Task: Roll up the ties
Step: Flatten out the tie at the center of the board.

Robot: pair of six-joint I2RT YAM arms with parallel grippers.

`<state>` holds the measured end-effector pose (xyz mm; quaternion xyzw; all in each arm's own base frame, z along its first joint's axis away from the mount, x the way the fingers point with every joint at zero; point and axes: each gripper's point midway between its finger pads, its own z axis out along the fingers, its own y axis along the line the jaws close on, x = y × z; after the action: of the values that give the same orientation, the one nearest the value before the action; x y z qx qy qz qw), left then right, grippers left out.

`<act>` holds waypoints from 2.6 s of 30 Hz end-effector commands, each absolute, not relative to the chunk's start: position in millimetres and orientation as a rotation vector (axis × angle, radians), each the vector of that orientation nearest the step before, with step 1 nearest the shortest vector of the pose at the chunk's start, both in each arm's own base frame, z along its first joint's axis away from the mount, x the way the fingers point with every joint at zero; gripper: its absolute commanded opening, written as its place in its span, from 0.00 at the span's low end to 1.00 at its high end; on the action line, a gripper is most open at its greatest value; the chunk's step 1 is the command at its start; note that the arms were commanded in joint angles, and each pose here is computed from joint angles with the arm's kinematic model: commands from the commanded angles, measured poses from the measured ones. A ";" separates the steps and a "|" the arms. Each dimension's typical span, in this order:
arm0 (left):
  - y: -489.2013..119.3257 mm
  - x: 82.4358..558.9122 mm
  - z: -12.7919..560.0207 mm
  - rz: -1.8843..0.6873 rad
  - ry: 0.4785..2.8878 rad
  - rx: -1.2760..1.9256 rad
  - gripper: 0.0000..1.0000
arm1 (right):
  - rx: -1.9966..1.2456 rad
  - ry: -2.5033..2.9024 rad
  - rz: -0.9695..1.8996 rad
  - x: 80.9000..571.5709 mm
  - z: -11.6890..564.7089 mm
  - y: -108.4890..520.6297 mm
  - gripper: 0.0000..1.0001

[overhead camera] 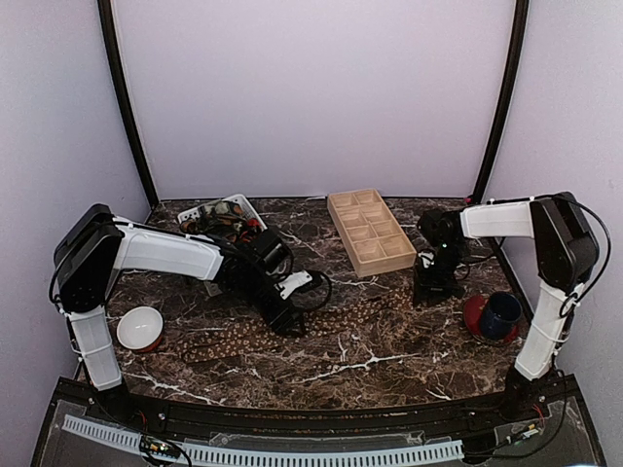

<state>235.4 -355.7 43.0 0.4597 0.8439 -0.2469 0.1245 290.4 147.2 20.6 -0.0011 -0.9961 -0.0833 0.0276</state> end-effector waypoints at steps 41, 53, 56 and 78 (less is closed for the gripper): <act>-356.9 214.7 27.1 -0.770 2.461 1.454 0.27 | -0.299 -3.169 -0.051 369.2 29.8 42.9 0.16; -383.6 221.5 40.8 -0.767 2.422 1.409 0.19 | -0.165 -3.271 -0.523 372.3 88.4 130.1 0.22; -363.6 221.6 46.0 -0.717 2.434 1.374 0.21 | -0.077 -3.233 -0.561 361.6 78.9 158.5 0.22; -342.6 238.6 92.0 -0.705 2.372 1.085 0.50 | -0.098 -3.103 -0.436 313.5 3.3 165.6 0.20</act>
<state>235.6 -343.2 78.8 0.4025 0.8582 -0.2517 0.1952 314.1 199.8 24.9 -0.0050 -0.9837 -0.1797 -0.0103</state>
